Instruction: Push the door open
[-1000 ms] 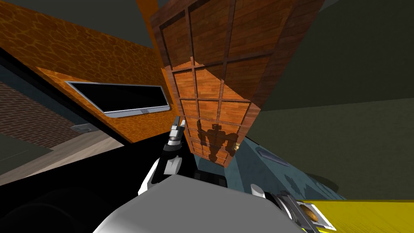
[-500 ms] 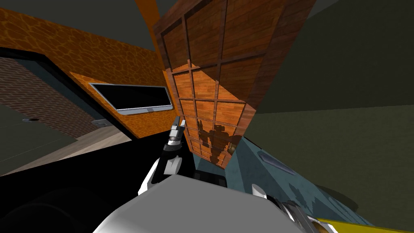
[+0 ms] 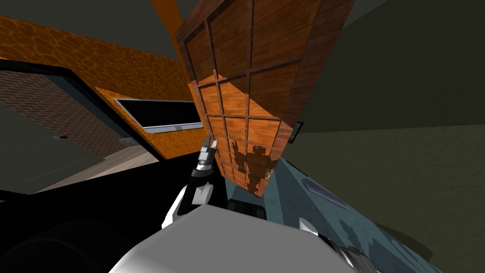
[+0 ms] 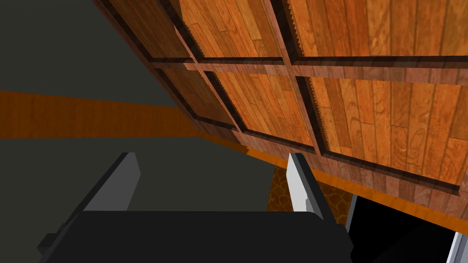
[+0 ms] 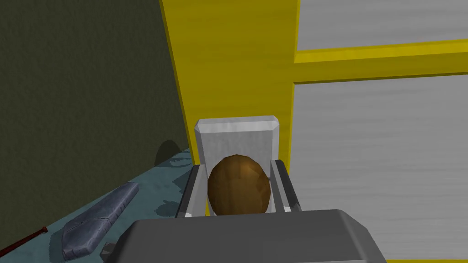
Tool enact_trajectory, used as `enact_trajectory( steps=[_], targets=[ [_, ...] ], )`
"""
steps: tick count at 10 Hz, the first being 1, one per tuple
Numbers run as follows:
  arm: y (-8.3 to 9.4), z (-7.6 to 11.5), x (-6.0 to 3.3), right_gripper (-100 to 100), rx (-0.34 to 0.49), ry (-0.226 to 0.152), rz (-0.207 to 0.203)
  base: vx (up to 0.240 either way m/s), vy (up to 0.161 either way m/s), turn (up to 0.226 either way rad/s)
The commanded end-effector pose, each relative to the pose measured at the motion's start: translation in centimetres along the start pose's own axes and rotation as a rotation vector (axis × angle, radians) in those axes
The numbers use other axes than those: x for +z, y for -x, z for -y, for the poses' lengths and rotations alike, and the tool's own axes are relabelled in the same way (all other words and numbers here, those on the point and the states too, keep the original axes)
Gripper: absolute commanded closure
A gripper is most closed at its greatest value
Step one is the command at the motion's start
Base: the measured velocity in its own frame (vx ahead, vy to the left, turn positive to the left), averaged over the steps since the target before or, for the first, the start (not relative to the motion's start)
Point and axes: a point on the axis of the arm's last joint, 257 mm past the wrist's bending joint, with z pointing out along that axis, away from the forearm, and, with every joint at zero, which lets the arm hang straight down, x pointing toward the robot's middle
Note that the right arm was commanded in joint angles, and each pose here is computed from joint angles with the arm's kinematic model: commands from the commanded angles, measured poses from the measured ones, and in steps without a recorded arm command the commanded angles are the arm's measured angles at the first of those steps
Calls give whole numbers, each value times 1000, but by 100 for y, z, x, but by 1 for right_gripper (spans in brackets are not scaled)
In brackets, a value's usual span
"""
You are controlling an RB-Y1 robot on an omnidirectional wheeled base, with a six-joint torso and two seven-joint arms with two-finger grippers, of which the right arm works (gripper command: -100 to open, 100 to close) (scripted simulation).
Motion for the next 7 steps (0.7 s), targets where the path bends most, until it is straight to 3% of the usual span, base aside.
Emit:
enact_trajectory(
  steps=[1,2,3,4,6,7],
  targets=[
    [-32,-147,80,100,4,59,-13,-7,-185,81],
    [-28,-236,98,100,4,90,-12,-19,-207,100],
    [-28,-236,98,100,4,90,-12,-8,-146,8],
    [-8,-407,106,100,3,149,-6,26,-201,71],
    [29,-574,83,100,0,206,4,-12,-205,90],
    [42,-503,78,100,1,183,5,-10,-93,11]
  ],
)
